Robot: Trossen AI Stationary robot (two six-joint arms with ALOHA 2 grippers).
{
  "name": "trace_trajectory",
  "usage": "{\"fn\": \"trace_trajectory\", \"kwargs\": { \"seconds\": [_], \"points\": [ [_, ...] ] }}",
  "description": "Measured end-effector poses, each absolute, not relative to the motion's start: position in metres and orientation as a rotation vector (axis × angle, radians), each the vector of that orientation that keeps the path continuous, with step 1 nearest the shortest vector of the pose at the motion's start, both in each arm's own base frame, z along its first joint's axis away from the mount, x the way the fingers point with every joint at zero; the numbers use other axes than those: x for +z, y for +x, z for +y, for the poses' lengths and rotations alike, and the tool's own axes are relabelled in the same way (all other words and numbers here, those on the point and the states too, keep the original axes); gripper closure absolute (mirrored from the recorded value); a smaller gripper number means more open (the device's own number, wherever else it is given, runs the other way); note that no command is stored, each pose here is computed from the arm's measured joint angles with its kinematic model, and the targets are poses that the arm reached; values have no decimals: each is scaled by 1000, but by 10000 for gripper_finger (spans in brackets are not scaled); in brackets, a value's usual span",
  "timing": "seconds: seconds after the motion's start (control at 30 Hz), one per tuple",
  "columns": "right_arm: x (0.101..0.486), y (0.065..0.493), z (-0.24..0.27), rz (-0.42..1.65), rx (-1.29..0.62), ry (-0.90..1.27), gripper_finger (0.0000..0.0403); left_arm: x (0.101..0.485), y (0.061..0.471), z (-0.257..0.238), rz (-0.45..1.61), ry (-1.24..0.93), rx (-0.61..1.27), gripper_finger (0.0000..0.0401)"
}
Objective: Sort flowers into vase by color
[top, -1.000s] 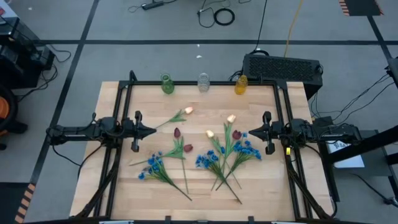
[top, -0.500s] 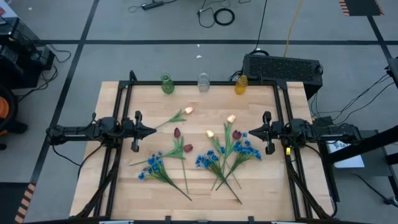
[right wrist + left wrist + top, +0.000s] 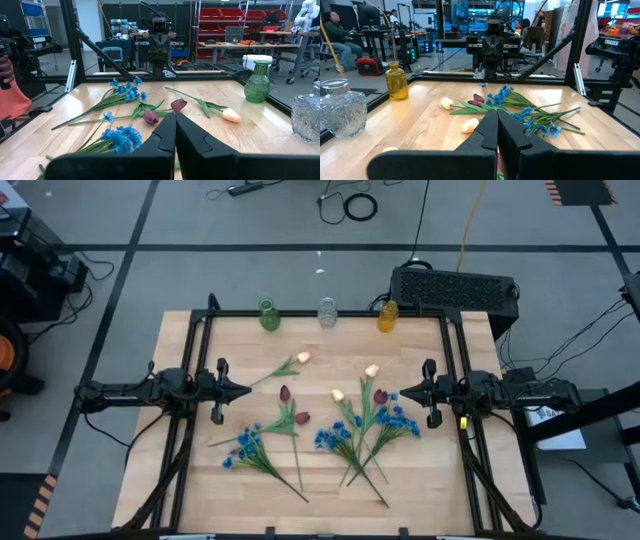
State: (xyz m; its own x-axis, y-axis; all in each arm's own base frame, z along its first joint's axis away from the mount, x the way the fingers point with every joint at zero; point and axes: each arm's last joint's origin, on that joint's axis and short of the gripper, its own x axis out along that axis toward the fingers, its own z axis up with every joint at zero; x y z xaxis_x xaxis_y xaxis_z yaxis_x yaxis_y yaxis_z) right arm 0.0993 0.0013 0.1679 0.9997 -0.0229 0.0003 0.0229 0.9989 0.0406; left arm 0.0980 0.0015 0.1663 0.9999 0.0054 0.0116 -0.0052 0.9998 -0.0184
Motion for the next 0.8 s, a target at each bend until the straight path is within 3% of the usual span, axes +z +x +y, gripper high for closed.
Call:
{"fn": "trace_trajectory", "kwargs": {
  "seconds": [0.8],
  "points": [
    [168,99,1,0,-23,41,403,166,98,1,-8,32,-14,399]
  ]
}}
